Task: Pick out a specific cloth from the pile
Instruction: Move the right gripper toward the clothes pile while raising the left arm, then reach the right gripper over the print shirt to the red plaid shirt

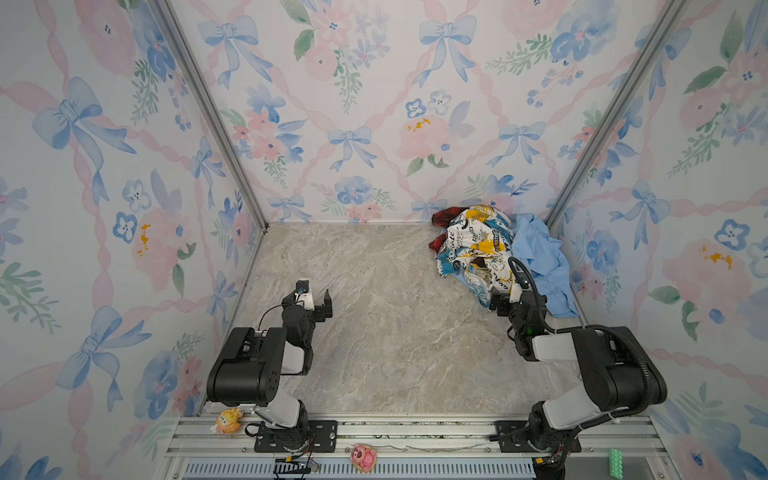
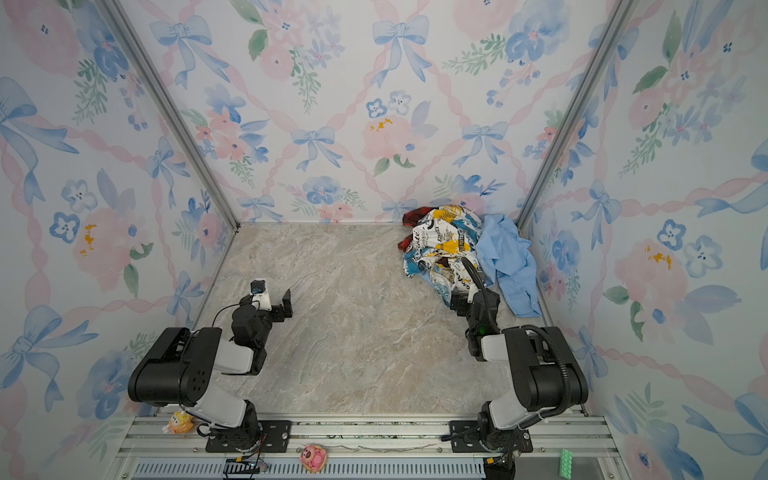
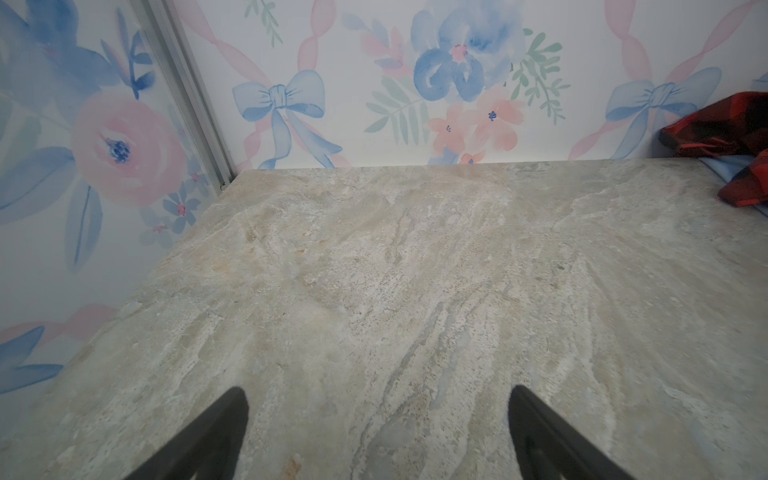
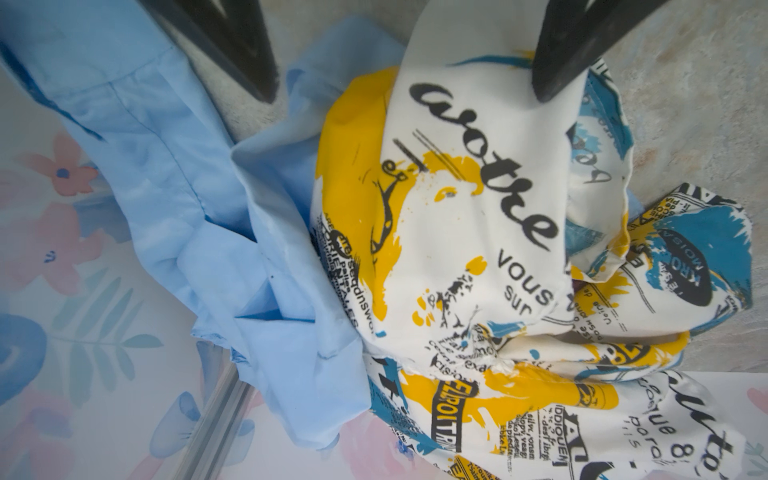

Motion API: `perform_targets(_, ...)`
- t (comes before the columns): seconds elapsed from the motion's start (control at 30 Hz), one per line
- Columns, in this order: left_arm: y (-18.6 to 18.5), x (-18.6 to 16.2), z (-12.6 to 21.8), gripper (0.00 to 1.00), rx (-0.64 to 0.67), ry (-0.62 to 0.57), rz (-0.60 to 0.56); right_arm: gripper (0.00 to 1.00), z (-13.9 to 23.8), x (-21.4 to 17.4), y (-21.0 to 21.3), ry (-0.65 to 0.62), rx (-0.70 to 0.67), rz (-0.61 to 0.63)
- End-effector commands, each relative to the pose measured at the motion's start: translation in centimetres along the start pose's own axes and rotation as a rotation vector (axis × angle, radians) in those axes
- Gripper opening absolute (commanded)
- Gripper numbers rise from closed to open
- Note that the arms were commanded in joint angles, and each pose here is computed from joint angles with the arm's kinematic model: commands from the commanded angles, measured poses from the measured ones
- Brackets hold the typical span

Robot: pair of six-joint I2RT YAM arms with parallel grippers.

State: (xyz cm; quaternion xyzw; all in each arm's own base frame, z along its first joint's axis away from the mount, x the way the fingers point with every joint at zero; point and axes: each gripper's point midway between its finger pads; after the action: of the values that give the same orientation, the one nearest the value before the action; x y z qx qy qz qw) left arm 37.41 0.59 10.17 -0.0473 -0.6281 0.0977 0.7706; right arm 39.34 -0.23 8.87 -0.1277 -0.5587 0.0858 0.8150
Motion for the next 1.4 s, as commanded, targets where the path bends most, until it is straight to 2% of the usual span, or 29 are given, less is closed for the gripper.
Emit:
perform_targets(0.0,0.0,1.9,1.0,0.98,0.034,-0.069,0.016,0.97,0.6,1.0,-1.3,-0.054,-0.043,-0.046)
perform_targets(0.07,-0.5,3.4,2.4,0.98,0.081,-0.125,-0.016,0.97,2.0,1.5,-2.5,-0.103,-0.081,-0.083)
perform_targets(0.13,-2.1,4.0,3.4,0.98,0.100,-0.117,-0.040,0.97,3.4,2.6,-3.0,-0.132,-0.095,-0.082)
perform_targets(0.17,-2.9,4.5,3.8,0.98,0.082,-0.115,-0.030,0.97,3.9,3.0,-2.9,-0.124,-0.088,-0.079)
perform_targets(0.27,-7.2,6.1,5.1,0.98,0.017,-0.111,-0.123,0.97,5.4,4.4,-2.7,-0.034,-0.066,-0.068)
perform_targets(0.37,-13.0,8.3,6.2,0.98,-0.141,-0.049,-0.141,0.97,7.2,6.5,-2.7,0.035,-0.047,-0.065)
perform_targets(0.5,-20.3,13.3,8.1,0.98,-0.402,0.048,-0.175,0.97,8.9,11.1,-0.7,0.030,0.061,0.010)
perform_targets(0.6,-24.1,15.2,9.3,0.98,-0.568,0.117,-0.287,0.97,8.6,13.7,1.6,0.081,0.149,0.117)
perform_targets(0.63,-24.9,15.2,9.6,0.98,-0.617,0.135,-0.336,0.97,8.0,14.1,2.7,0.111,0.188,0.154)
perform_targets(0.73,-25.5,14.1,9.4,0.98,-0.656,0.157,-0.433,0.97,6.1,14.9,7.1,0.198,0.307,0.302)
perform_targets(0.8,-25.6,12.3,9.7,0.98,-0.701,0.172,-0.476,0.97,4.5,15.5,9.8,0.234,0.313,0.427)
perform_targets(0.9,-25.1,10.3,9.6,0.98,-0.720,0.078,-0.450,0.99,1.7,16.3,14.4,0.263,0.318,0.588)
perform_targets(0.93,-25.4,9.9,10.1,0.98,-0.757,0.071,-0.464,0.97,0.6,16.7,15.6,0.275,0.313,0.626)
perform_targets(1.17,-24.1,9.9,9.5,0.98,-0.681,0.054,-0.510,0.82,-8.0,16.8,21.0,0.358,0.280,0.719)
perform_targets(1.37,-23.3,10.4,8.9,0.98,-0.647,0.047,-0.506,0.72,-13.8,14.5,22.0,0.436,0.233,0.672)
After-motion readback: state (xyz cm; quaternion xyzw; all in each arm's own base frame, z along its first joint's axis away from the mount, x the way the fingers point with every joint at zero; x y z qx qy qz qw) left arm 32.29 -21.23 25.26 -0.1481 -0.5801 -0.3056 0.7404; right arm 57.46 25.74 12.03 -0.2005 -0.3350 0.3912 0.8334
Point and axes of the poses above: each gripper's point midway between its finger pads, its own z axis back along the fingers, its own y axis along the line the jaws close on, x = y × z, and after that the axes turned 15 degrees about z, right-handed
